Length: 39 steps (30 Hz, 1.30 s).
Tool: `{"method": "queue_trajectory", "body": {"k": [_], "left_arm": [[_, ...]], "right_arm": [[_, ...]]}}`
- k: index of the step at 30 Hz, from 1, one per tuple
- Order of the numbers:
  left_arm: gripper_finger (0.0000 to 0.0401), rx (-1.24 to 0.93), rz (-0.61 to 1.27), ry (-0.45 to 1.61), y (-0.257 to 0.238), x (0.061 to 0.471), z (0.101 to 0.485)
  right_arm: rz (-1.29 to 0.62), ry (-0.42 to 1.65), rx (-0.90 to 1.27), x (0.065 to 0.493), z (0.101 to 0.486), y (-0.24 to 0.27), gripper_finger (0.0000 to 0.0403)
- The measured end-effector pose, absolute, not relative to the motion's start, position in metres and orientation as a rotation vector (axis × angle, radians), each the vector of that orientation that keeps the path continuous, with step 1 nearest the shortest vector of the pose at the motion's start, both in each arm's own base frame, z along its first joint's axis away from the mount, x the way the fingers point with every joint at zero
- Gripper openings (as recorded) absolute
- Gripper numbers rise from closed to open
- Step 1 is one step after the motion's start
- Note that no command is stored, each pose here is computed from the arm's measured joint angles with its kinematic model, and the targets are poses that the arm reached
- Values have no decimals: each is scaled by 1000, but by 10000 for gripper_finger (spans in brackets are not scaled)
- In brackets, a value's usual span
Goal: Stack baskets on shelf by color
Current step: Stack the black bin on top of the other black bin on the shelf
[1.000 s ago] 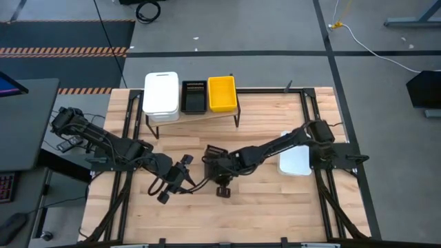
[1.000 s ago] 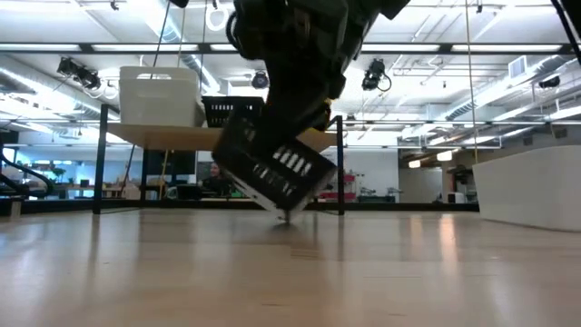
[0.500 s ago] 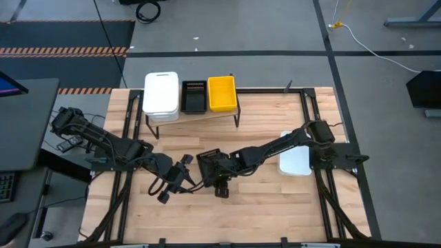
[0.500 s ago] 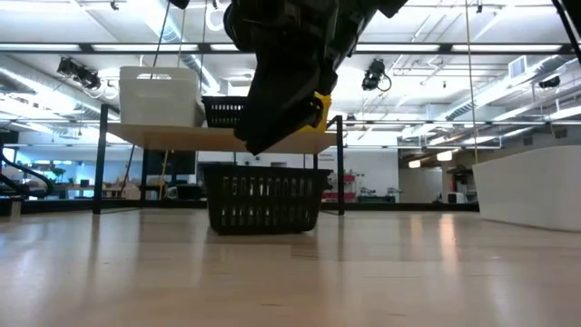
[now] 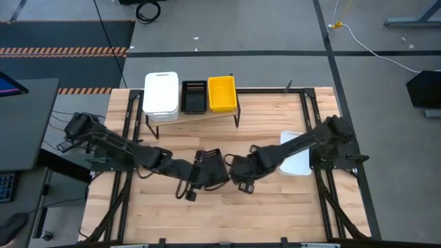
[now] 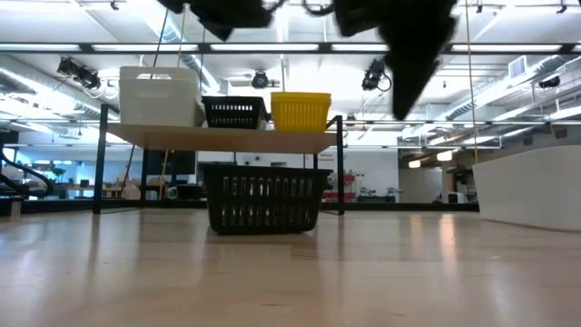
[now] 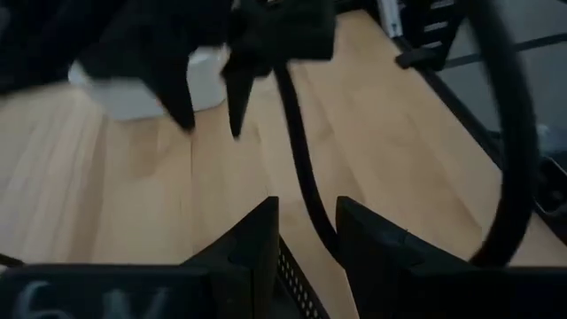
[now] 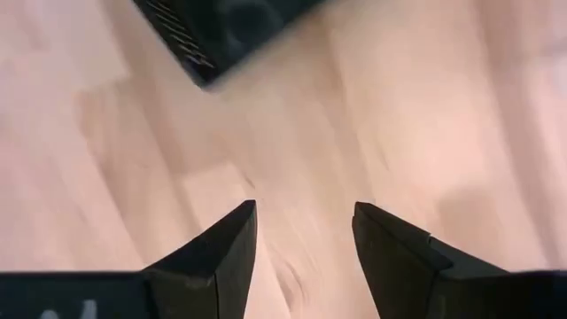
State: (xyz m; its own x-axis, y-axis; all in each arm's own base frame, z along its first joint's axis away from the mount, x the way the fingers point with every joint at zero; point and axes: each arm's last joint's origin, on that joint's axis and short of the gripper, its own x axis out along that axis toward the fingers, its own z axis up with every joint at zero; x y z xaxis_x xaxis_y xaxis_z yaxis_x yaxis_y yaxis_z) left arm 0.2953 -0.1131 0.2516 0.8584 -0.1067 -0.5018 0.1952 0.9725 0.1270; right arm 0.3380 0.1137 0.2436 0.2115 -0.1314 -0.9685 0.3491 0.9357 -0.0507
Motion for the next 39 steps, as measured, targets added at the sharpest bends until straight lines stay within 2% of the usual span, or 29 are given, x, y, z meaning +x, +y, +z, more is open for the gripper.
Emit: {"method": "queue_trajectory", "body": {"k": [11, 13, 17, 20, 24, 34, 39], "left_arm": [[121, 36, -192, 748, -129, 328, 232], [121, 54, -175, 880, -128, 323, 217], [121, -19, -96, 919, -122, 328, 211], [121, -13, -47, 1006, -116, 331, 190], [121, -51, -80, 909, -116, 340, 199], [121, -95, -132, 912, -129, 340, 195], [121, -76, -82, 938, -130, 343, 181]], "right_arm": [[-619, 1376, 64, 277, 247, 163, 192], [-658, 1377, 39, 265, 250, 168, 192], [-756, 1357, -5, 250, 247, 175, 192], [-764, 1295, -38, 242, 251, 181, 192], [-758, 1232, -47, 235, 257, 185, 192], [-746, 1140, -53, 228, 266, 186, 192], [-749, 1130, -57, 228, 266, 186, 192]]}}
